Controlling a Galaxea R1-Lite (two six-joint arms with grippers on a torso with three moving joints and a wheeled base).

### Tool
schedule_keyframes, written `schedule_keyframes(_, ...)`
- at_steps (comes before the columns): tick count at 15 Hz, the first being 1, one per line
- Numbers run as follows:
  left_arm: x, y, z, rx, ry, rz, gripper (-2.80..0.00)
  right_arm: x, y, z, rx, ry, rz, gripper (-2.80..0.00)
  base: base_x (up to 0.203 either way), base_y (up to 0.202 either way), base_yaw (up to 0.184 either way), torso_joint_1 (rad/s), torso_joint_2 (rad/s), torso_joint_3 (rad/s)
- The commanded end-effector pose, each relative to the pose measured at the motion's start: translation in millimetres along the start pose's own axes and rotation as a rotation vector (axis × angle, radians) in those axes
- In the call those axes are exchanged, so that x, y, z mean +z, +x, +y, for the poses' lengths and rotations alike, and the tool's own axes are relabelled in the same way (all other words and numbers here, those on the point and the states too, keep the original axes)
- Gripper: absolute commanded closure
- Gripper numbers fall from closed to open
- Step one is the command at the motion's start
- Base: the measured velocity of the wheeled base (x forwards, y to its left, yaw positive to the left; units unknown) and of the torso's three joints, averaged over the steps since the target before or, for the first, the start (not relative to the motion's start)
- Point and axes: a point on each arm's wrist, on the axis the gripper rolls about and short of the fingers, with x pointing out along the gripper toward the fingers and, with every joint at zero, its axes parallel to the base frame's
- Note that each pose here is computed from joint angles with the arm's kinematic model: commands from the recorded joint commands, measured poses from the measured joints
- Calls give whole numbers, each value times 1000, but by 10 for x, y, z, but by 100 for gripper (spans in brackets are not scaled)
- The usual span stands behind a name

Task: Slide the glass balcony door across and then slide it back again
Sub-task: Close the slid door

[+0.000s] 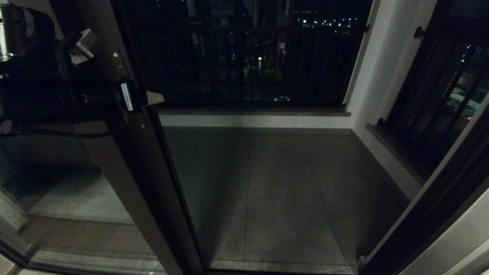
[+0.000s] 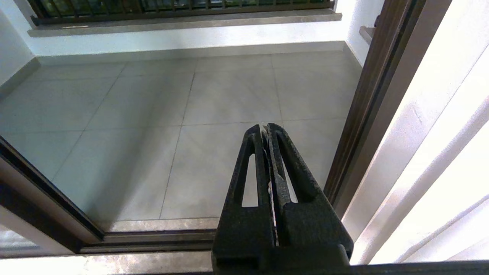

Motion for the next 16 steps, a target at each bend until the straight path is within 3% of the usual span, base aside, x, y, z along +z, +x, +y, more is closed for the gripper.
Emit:
schedule_keyframes(1,50,-151,8,-172,30,13,-280,0,1,0,0,1,2,0,0,0,0,0,0,0)
schedule_keyframes(2,86,-234,33,-221,48,37,-280,0,0,0,0,0,0,0,0,0,0,0,0,0)
schedule_keyframes(3,113,-258,71,-201,73,52,-280,0,0,0,0,0,0,0,0,0,0,0,0,0)
schedule_keyframes(9,248,-157,415,-75,82,20,-280,0,0,0,0,1,0,0,0,0,0,0,0,0)
schedule_keyframes(16,273,-8,430,-95,81,28,-280,0,0,0,0,0,0,0,0,0,0,0,0,0)
